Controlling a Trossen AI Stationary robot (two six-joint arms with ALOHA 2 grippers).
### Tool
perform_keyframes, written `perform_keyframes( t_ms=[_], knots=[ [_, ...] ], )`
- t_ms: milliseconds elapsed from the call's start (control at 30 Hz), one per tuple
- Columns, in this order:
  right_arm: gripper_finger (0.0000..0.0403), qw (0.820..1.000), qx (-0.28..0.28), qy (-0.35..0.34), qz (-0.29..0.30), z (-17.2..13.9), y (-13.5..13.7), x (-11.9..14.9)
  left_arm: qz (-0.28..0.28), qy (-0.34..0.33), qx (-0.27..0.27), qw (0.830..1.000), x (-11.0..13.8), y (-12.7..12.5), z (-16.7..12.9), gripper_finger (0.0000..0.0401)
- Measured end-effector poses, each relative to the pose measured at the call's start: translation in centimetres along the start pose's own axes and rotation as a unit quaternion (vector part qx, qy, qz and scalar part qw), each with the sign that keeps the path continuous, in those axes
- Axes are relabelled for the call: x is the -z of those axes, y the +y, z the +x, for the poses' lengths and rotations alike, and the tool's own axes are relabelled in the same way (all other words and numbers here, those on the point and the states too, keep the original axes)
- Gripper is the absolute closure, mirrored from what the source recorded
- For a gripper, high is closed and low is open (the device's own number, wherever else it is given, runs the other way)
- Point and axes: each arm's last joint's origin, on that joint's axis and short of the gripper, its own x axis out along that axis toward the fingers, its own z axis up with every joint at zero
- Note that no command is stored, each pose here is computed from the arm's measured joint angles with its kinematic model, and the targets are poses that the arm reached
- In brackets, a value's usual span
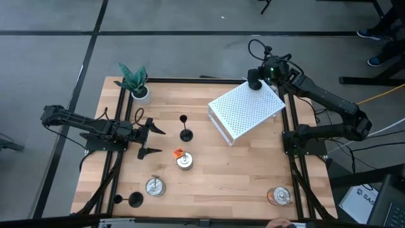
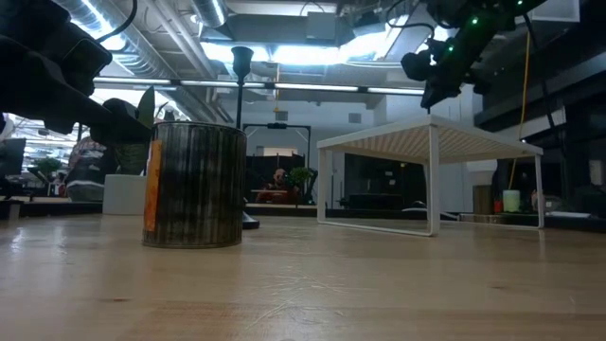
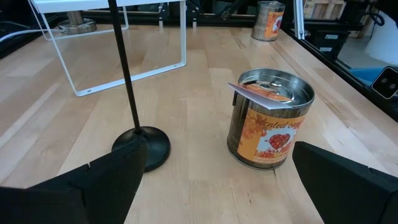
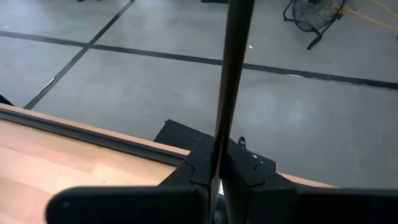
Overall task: Pick & Place candle stick holders
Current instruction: Put the bottom right black candle holder on the shelf
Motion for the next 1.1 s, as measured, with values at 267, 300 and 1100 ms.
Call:
perform_keyframes(
  t_ms=[267, 300, 1100],
  knots=[
    [0.0388, 1.000, 0.007, -0.006, 0.000, 0.00, -0.02, -0.08, 0.000, 0.000, 0.000, 1.000, 0.00, 0.00, 0.00, 0.0001],
    [0.0388, 1.000, 0.009, -0.007, 0.000, 0.00, -0.04, -0.09, 0.000, 0.000, 0.000, 1.000, 0.00, 0.00, 0.00, 0.0001],
    [0.0353, 1.000, 0.014, -0.005, -0.016, 0.00, -0.08, -0.02, 0.000, 0.000, 0.000, 1.000, -0.01, 0.00, 0.00, 0.0001]
  ],
)
